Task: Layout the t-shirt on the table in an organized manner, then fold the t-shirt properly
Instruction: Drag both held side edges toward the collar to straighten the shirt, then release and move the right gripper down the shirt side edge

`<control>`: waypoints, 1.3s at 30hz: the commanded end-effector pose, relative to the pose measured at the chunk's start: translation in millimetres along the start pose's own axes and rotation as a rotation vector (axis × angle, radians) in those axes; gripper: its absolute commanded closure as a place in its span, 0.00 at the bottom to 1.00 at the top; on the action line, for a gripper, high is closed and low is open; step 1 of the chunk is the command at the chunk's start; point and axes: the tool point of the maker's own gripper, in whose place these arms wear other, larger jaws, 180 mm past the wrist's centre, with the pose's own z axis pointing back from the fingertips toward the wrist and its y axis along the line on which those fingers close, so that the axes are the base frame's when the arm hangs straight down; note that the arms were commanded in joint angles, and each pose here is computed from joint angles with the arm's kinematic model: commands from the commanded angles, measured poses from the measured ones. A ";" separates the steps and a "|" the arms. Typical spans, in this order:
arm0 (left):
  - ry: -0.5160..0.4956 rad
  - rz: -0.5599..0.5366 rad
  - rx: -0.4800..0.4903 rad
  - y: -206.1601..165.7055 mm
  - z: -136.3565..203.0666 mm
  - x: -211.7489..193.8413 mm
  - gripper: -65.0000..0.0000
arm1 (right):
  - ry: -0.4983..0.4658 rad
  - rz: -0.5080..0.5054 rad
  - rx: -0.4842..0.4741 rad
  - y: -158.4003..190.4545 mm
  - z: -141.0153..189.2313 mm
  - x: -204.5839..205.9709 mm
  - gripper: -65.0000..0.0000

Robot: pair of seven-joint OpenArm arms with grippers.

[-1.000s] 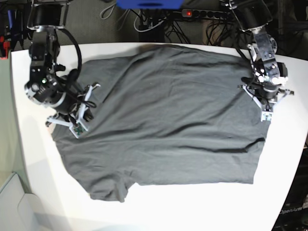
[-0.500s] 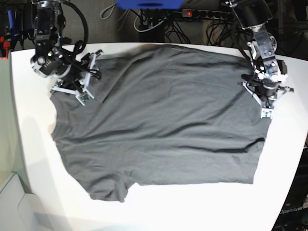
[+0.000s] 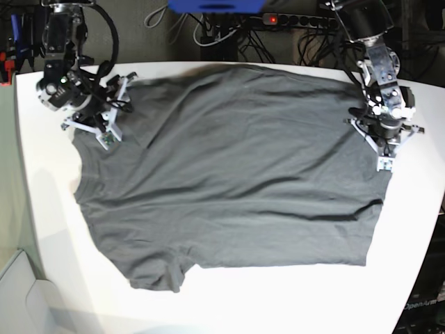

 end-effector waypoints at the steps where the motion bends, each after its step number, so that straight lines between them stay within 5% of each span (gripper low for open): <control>1: -0.036 -0.004 0.018 8.0 1.7 12.6 1.00 | -0.022 0.003 -0.009 -4.1 3.4 4.5 0.51; 8: -0.036 -0.002 0.017 7.8 1.7 12.7 1.00 | 0.001 -0.003 0.013 6.8 3.1 -8.8 0.56; 16: -0.036 -0.002 0.016 7.2 1.7 12.6 1.00 | 0.020 -0.007 0.023 12.1 3.1 -16.8 1.00; 31: 0.009 -0.001 -0.015 -3.4 -7.5 -1.9 1.00 | -0.041 0.067 -0.025 26.3 45.2 -7.2 1.00; 39: 0.003 0.013 -0.056 -16.1 -20.7 -15.6 1.00 | 0.027 0.056 0.022 45.4 47.9 -37.6 1.00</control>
